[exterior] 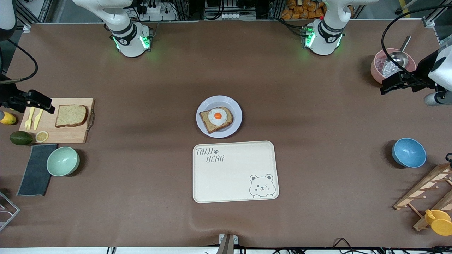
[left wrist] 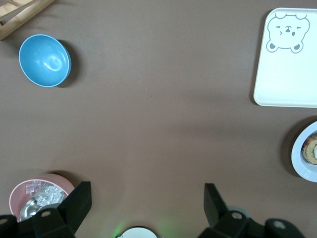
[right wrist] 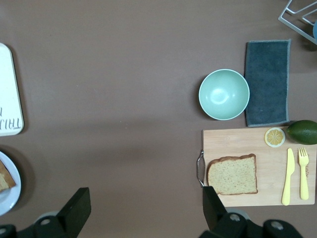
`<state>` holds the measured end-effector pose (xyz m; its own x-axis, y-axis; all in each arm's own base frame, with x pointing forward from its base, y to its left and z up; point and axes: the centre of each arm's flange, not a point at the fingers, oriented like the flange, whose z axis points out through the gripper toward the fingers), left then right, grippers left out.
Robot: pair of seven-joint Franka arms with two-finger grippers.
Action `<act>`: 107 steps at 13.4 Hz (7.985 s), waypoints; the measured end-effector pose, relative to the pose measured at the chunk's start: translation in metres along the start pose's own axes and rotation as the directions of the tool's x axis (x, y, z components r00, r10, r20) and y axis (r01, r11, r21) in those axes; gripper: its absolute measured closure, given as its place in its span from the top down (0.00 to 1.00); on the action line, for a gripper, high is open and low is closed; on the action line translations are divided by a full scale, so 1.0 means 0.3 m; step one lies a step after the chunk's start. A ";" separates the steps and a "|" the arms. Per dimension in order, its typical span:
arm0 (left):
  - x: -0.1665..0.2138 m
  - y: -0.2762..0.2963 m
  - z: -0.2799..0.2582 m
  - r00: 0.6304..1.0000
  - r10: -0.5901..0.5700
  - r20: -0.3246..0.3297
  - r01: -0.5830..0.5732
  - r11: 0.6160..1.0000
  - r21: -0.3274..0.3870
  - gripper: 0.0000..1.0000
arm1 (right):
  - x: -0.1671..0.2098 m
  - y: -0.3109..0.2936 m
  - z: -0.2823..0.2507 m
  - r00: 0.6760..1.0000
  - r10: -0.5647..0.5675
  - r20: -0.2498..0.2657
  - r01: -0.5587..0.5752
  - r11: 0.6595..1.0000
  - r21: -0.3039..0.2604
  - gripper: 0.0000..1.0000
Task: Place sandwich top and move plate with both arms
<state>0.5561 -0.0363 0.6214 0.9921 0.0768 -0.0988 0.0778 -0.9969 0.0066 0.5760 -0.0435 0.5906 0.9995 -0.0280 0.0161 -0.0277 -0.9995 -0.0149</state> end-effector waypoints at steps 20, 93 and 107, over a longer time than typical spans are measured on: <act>0.035 -0.061 0.090 0.999 -0.043 0.026 0.045 0.996 -0.072 1.00 | 0.013 0.422 0.284 0.979 0.142 0.148 -0.153 0.986 0.068 1.00; 0.402 0.304 1.003 0.979 -0.072 0.189 0.176 0.767 -0.618 1.00 | -0.166 -0.216 0.670 0.985 0.118 0.126 -0.162 0.882 0.442 0.05; 0.418 0.328 0.930 0.994 -0.028 0.109 0.102 0.644 -0.758 1.00 | -0.325 -0.949 0.909 0.976 0.195 0.099 -0.218 0.884 0.413 0.05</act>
<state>0.6610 -0.1287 0.3320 0.9729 0.1026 -0.2071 0.2251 -0.6233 0.7489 0.4909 0.2477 0.3207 0.9715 -0.2207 -0.0859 -0.2360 -0.8716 -0.4297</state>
